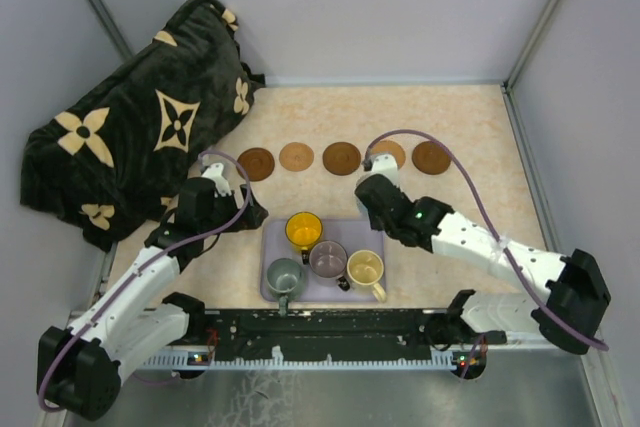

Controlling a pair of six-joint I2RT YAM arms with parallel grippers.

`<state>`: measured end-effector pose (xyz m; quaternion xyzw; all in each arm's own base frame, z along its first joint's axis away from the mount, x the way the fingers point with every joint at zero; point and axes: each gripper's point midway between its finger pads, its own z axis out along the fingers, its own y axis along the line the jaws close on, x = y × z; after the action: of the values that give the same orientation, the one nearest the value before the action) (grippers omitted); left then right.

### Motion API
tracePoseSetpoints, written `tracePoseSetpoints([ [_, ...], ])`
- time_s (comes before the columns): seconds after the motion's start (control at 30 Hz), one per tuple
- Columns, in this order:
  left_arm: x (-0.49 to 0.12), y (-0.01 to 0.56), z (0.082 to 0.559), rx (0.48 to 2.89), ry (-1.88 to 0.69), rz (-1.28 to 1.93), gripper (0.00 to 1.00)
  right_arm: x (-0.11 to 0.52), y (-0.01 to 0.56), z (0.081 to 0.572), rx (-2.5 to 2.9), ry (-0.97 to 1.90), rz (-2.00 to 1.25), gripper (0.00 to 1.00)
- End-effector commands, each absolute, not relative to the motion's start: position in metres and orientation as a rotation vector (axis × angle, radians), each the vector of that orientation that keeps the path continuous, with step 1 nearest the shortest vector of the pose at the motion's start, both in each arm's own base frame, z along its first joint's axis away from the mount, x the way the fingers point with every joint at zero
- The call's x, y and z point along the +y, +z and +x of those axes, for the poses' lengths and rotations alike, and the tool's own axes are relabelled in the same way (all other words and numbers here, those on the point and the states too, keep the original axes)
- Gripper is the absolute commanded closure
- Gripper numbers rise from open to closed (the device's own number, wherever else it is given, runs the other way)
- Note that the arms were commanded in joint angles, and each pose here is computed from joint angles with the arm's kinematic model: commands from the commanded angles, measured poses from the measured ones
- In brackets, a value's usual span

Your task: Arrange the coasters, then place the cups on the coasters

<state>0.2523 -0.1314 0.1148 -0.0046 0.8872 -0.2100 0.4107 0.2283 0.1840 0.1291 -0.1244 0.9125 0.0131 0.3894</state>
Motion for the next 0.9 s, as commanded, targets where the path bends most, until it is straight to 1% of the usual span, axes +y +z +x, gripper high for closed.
tracePoseSetpoints([
  [0.0,-0.133,0.128,0.258,2.182,-0.536,-0.014,0.05,0.175,0.212,0.280,2.063,0.115,-0.157,1.00],
  [0.3,-0.134,0.127,0.260,2.189,-0.537,-0.013,0.05,0.108,0.228,0.341,2.006,0.059,-0.024,1.00],
  [0.5,-0.135,0.125,0.267,2.194,-0.526,-0.018,0.05,0.063,0.224,0.383,1.977,0.056,0.052,1.00],
  [0.63,-0.136,0.124,0.272,2.196,-0.516,-0.024,0.05,0.043,0.223,0.405,1.955,0.075,0.106,1.00],
  [0.87,-0.136,0.123,0.281,2.193,-0.493,-0.027,0.05,0.025,0.218,0.438,1.975,0.039,0.108,1.00],
])
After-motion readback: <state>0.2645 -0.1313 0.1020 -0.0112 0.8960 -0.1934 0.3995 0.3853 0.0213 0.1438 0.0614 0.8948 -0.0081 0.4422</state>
